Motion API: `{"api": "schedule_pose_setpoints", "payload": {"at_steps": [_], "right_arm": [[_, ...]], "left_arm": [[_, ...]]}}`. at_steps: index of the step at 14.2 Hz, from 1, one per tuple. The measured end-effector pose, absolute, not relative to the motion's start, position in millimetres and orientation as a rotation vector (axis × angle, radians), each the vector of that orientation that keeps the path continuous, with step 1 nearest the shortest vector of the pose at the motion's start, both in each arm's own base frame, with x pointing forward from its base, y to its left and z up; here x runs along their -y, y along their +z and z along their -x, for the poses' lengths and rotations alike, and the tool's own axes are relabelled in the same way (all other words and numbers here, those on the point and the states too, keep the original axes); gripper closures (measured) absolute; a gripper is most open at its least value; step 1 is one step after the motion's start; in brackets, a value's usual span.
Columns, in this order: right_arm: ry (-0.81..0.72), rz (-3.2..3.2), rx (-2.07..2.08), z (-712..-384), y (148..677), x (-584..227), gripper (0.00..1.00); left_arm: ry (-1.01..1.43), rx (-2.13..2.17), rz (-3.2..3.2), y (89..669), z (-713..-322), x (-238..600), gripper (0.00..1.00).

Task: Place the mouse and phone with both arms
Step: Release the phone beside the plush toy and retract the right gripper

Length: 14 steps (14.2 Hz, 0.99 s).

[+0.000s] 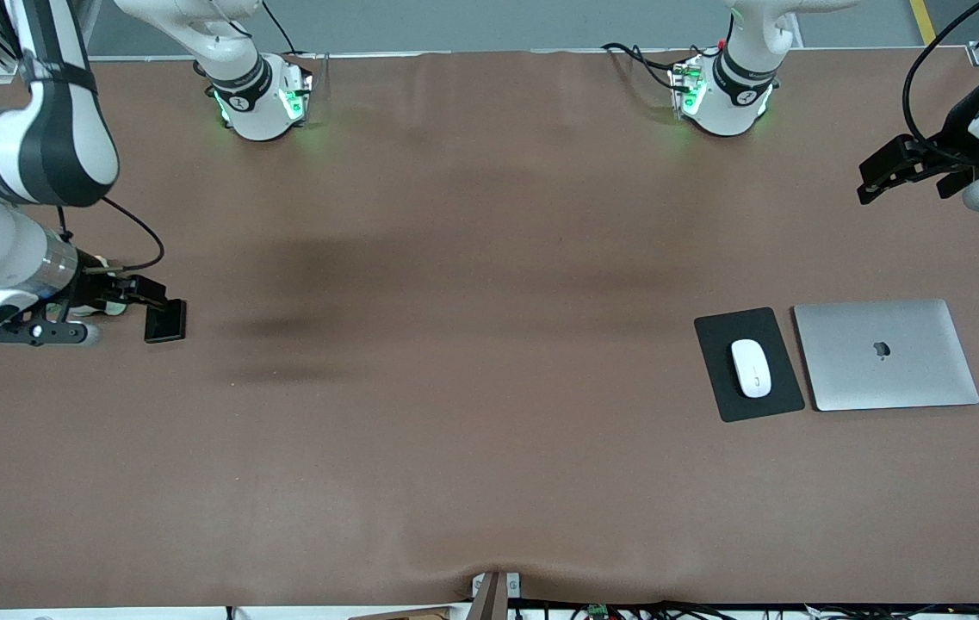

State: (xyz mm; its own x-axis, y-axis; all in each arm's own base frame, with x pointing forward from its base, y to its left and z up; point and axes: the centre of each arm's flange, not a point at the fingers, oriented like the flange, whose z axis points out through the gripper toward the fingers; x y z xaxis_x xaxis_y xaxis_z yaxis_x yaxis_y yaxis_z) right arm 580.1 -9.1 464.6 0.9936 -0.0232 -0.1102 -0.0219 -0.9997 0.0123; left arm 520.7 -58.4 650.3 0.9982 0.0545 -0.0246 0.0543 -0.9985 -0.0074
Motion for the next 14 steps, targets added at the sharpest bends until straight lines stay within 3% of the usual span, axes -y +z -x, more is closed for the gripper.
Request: {"api": "schedule_pose_setpoints", "payload": {"at_steps": [9,14], "right_arm": [[-0.2,-3.174,0.059,-566,596,9,0.0],[-0.198,-3.176,0.06,-538,623,10,0.0]], "left_arm": [[0.045,0.076,3.133,648,-520,61,0.0],[0.047,0.054,3.132,648,-519,69,0.0]]}}
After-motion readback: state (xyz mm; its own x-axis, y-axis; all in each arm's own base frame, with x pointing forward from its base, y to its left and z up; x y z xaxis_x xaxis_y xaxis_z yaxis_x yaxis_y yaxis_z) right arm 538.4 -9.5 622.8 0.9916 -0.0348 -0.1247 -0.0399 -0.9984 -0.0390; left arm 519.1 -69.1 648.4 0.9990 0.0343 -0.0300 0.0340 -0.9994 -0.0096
